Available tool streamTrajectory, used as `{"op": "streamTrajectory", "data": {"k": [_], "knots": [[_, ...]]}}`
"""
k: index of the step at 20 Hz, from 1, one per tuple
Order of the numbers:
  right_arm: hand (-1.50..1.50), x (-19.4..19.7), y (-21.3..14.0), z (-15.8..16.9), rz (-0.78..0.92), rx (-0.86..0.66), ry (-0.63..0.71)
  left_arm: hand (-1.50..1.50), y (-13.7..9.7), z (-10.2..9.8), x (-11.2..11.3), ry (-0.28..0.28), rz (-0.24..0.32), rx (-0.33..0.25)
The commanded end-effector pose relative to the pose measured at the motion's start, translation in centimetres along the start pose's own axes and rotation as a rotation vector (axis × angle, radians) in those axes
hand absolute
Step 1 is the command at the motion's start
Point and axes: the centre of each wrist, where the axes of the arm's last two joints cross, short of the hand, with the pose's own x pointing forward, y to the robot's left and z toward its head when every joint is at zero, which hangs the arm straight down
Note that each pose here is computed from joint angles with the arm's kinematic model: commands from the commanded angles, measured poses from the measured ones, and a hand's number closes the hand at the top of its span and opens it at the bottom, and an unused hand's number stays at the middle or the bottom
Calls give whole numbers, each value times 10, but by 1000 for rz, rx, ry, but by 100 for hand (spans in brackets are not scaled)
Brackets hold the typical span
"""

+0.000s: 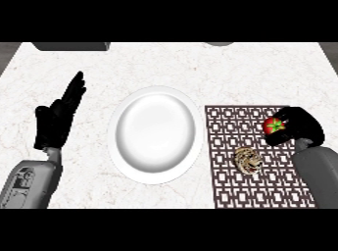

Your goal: Pick the tomato from the placemat and place it in the plate

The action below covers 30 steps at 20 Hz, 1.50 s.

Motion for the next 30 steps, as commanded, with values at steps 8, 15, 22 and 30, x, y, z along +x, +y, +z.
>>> {"op": "streamTrajectory", "data": {"k": [8,15,22,30], "knots": [[150,-21,20,50,174,-69,-366,0,5,12,-10,28,12,21],[150,-22,-15,106,49,-399,-686,0,7,24,-22,39,11,48],[150,0,-38,171,-84,-457,-937,0,13,15,-3,10,6,13],[150,77,-23,210,-135,-265,-1006,0,-6,4,21,1,12,-14]]}}
